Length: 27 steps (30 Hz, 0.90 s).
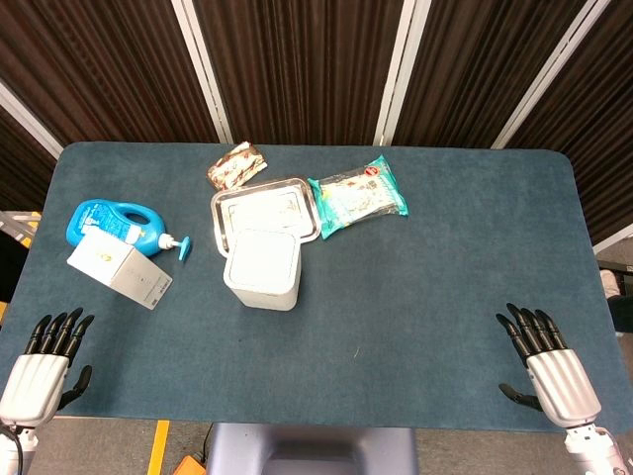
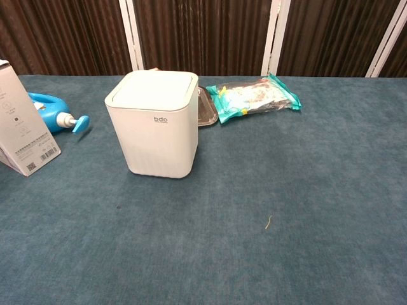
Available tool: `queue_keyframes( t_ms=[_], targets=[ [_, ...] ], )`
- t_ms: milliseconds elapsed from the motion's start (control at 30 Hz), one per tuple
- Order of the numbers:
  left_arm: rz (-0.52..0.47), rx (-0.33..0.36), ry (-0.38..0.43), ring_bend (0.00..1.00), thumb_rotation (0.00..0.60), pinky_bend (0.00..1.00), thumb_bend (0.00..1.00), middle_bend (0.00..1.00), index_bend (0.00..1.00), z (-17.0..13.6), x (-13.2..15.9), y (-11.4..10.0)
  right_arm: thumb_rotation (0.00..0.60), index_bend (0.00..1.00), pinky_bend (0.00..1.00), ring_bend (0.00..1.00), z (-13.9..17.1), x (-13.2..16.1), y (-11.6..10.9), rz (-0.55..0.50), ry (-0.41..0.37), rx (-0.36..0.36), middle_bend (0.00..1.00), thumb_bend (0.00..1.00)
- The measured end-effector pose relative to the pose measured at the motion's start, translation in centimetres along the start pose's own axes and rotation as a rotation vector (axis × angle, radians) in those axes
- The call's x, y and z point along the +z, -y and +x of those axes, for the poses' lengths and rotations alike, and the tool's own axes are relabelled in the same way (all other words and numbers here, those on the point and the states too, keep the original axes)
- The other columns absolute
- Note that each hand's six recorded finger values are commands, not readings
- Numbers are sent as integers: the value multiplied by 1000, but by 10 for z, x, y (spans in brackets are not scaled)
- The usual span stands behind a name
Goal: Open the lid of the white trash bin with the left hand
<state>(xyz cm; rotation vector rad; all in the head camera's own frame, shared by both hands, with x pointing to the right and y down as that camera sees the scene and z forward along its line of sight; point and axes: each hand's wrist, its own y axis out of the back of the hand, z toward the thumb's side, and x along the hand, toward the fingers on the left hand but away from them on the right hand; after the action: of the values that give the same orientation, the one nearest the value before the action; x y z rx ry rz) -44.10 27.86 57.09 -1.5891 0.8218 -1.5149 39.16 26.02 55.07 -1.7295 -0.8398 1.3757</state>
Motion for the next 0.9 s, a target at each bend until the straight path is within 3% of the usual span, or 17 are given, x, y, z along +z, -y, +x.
queue_keyframes(
  t_ms=[133,167,233,333,400,433,533,667,900],
  targets=[
    [-15,18,10,0,600,88,451,0,0,2,4,-1,600,0,0,0,1,0,-1,-3,2,-5,0,83],
    [-27,25,21,6,600,137,451,4,0,3,6,-2,600,0,0,0,1,0,-2,-4,3,-8,0,83],
    [-55,39,43,108,600,324,451,98,0,5,11,-2,600,0,0,0,2,0,-3,-9,2,-15,0,84],
    [-106,71,115,559,600,798,452,544,0,14,28,-6,600,0,0,0,3,0,-5,-11,0,-31,0,84],
    [-150,75,172,789,600,963,452,782,0,21,44,-7,600,0,0,0,4,1,-5,-10,-3,-32,0,84],
    [-173,66,191,870,600,992,452,867,0,24,51,-7,600,0,0,0,4,1,-5,-9,-4,-31,0,84],
    [-249,8,241,987,600,1000,451,977,0,37,76,-4,600,0,0,0,4,1,-3,-8,-3,-24,0,84],
    [-318,-86,267,1000,600,1000,451,999,0,62,112,1,600,0,0,0,2,-2,-2,-11,7,-10,0,84],
    [-336,-147,241,1000,600,1000,452,1000,0,102,157,-3,600,0,0,0,0,-4,-1,-15,16,7,0,84]
  ],
)
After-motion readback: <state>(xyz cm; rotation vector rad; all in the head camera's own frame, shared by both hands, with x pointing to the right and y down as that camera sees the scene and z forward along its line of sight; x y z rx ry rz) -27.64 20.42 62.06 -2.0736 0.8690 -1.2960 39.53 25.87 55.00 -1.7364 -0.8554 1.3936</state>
